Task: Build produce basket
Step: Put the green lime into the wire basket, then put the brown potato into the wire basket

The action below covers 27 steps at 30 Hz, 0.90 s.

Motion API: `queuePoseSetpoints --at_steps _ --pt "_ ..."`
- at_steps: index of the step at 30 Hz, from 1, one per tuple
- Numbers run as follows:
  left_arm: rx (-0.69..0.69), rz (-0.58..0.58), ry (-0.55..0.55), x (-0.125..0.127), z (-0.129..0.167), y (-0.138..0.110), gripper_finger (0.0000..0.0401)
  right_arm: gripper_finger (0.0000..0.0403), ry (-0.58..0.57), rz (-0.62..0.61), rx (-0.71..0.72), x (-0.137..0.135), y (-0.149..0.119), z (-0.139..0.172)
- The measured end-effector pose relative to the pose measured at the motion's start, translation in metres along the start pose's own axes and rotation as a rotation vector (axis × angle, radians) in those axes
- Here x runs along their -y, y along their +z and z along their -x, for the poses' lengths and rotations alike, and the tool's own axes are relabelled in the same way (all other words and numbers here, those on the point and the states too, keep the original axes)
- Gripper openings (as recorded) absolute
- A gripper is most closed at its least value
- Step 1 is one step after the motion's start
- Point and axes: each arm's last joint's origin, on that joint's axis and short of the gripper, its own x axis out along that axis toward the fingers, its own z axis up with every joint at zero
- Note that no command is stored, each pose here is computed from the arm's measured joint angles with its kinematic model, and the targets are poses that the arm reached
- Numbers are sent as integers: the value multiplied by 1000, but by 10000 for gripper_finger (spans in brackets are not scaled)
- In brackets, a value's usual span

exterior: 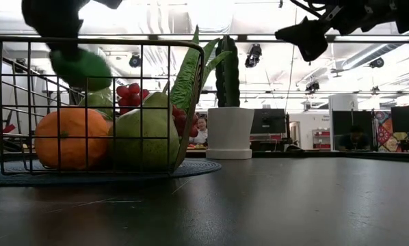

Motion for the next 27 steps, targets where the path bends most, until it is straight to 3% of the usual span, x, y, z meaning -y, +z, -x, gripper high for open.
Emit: queuePoseSetpoints --at_steps 8,19,27 --pt "-25 -16 10 -2 -6 2 153 334 -2 -1 -9 0 -1 -1" --pt "-25 -9 12 -3 -6 5 224 334 -4 -1 -22 1 -4 -3" --pt "-70 -19 21 -5 -4 3 235 334 -5 -22 -24 1 -4 -3"
